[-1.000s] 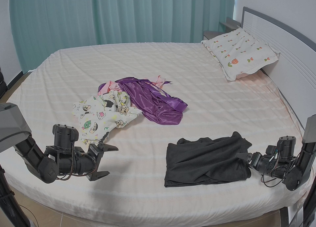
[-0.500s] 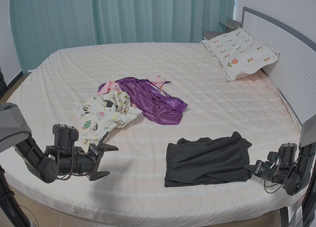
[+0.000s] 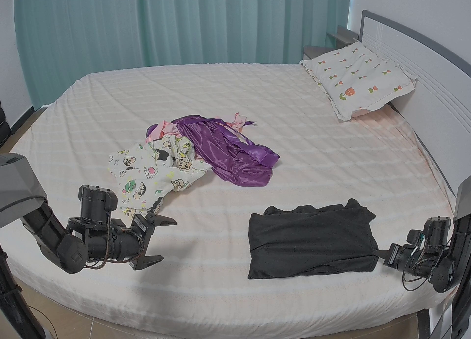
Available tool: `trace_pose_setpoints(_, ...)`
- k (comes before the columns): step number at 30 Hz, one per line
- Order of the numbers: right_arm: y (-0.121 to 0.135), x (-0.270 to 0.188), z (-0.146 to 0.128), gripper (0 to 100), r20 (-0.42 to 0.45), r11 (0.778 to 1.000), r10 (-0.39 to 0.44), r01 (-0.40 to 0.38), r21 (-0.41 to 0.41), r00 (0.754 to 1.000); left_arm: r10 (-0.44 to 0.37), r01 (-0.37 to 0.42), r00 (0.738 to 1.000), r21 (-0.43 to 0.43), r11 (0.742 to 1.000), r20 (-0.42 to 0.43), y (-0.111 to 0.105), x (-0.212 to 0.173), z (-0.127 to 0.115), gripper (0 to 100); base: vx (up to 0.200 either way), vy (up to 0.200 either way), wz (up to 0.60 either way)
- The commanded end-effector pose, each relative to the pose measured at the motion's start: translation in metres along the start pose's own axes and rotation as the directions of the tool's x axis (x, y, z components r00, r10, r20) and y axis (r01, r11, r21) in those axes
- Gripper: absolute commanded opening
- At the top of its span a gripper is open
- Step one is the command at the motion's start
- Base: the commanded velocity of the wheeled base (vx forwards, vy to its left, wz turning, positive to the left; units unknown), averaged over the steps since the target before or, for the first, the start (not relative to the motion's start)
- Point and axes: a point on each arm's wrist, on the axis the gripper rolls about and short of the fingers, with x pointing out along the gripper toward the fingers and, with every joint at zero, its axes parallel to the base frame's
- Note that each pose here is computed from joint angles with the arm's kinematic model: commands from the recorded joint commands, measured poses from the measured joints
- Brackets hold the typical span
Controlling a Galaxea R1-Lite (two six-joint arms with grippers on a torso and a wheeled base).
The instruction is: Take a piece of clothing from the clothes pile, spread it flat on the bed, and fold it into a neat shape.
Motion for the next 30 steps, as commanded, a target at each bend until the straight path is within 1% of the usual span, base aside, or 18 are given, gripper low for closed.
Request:
trace_pose_setpoints(1, 0.000, -0.007, 0.000, 0, 0.002, 1.000, -0.008, 0.008, -0.001, 1.000, 0.002, -0.002, 1.000, -0.002, 1.000, 0.000, 0.001, 0.000, 0.000, 100, 0.000, 0.000, 0.00)
trace_pose_setpoints(5, 0.000, -0.011, 0.001, 0, 0.006, 1.000, -0.014, 0.014, -0.002, 1.000, 0.002, -0.002, 1.000, -0.002, 1.000, 0.000, 0.000, 0.000, 0.000, 100, 0.000, 0.000, 0.00)
trace_pose_setpoints(6, 0.000, -0.012, 0.001, 100, -0.005, 1.000, -0.017, 0.017, -0.006, 1.000, 0.002, -0.002, 1.000, -0.002, 1.000, 0.000, 0.000, 0.000, 0.000, 100, 0.000, 0.000, 0.00)
trace_pose_setpoints(9, 0.000, -0.015, -0.004, 100, -0.057, 0.999, -0.020, 0.018, -0.030, 0.998, 0.000, 0.000, 1.000, -0.001, 1.000, 0.001, 0.000, 0.000, 0.000, 100, 0.000, 0.000, 0.00)
trace_pose_setpoints(13, 0.000, -0.015, -0.004, 100, -0.064, 0.999, 0.001, -0.003, -0.032, 0.998, 0.002, -0.002, 1.000, -0.002, 1.000, 0.002, 0.000, 0.000, 0.000, 100, 0.000, 0.000, 0.00)
trace_pose_setpoints(16, 0.001, -0.016, 0.005, 100, -0.013, 0.999, 0.019, -0.020, -0.036, 1.000, 0.001, -0.001, 1.000, -0.001, 1.000, 0.002, 0.000, 0.000, 0.000, 100, 0.000, 0.000, 0.00)
trace_pose_setpoints(17, 0.001, -0.016, 0.005, 100, -0.013, 0.999, 0.019, -0.020, -0.036, 1.000, 0.001, -0.001, 1.000, -0.001, 1.000, 0.002, 0.000, 0.000, 0.000, 100, 0.000, 0.000, 0.00)
trace_pose_setpoints(18, 0.002, -0.014, 0.014, 100, 0.039, 0.999, 0.035, -0.034, -0.033, 0.999, -0.001, 0.001, 1.000, 0.000, 1.000, 0.002, 0.000, 0.000, 0.000, 100, 0.000, 0.000, 0.00)
trace_pose_setpoints(19, 0.003, -0.009, 0.021, 100, 0.069, 0.999, 0.050, -0.049, -0.008, 0.996, 0.001, -0.001, 1.000, 0.000, 1.000, 0.007, 0.000, 0.000, 0.000, 100, 0.000, 0.000, 0.00)
trace_pose_setpoints(20, 0.003, -0.009, 0.021, 100, 0.069, 0.999, 0.050, -0.049, -0.008, 0.996, 0.001, -0.001, 1.000, 0.000, 1.000, 0.007, 0.000, 0.000, 0.000, 100, 0.000, 0.000, 0.00)
trace_pose_setpoints(21, 0.005, -0.004, 0.027, 100, 0.093, 0.997, 0.064, -0.067, 0.024, 0.994, 0.002, -0.002, 1.000, -0.001, 1.000, 0.006, 0.000, 0.000, 0.000, 100, 0.000, 0.000, 0.00)
trace_pose_setpoints(22, 0.008, 0.007, 0.037, 100, 0.123, 0.991, 0.086, -0.098, 0.091, 0.989, 0.007, -0.007, 1.000, 0.000, 1.000, 0.010, 0.001, 0.001, 0.000, 100, 0.000, 0.000, 0.00)
trace_pose_setpoints(23, 0.008, 0.009, 0.039, 100, 0.129, 0.989, 0.090, -0.104, 0.104, 0.988, 0.009, -0.009, 1.000, -0.001, 1.000, 0.012, 0.001, 0.000, 0.000, 100, 0.000, 0.000, 0.00)
trace_pose_setpoints(24, 0.010, 0.021, 0.048, 100, 0.152, 0.976, 0.109, -0.135, 0.169, 0.982, 0.014, -0.014, 1.000, 0.005, 1.000, 0.015, 0.001, 0.002, -0.003, 100, 0.000, 0.000, 0.00)
trace_pose_setpoints(26, 0.011, 0.026, 0.051, 100, 0.162, 0.970, 0.117, -0.148, 0.191, 0.980, 0.010, -0.010, 1.000, 0.009, 1.000, 0.019, 0.000, 0.003, -0.003, 100, 0.000, 0.000, 0.00)
trace_pose_setpoints(27, 0.010, 0.038, 0.056, 100, 0.171, 0.957, 0.128, -0.167, 0.237, 0.977, 0.008, -0.008, 1.000, 0.009, 1.000, 0.023, 0.000, 0.006, -0.002, 100, 0.000, 0.000, 0.00)
trace_pose_setpoints(28, 0.009, 0.044, 0.058, 100, 0.172, 0.950, 0.132, -0.174, 0.258, 0.976, -0.003, 0.003, 1.000, 0.005, 1.000, 0.027, -0.001, 0.007, -0.001, 100, 0.000, 0.000, 0.00)
trace_pose_setpoints(30, 0.008, 0.050, 0.057, 100, 0.167, 0.945, 0.134, -0.177, 0.276, 0.977, -0.022, 0.022, 0.999, 0.012, 1.000, 0.033, -0.004, 0.008, 0.000, 100, 0.000, 0.000, 0.00)
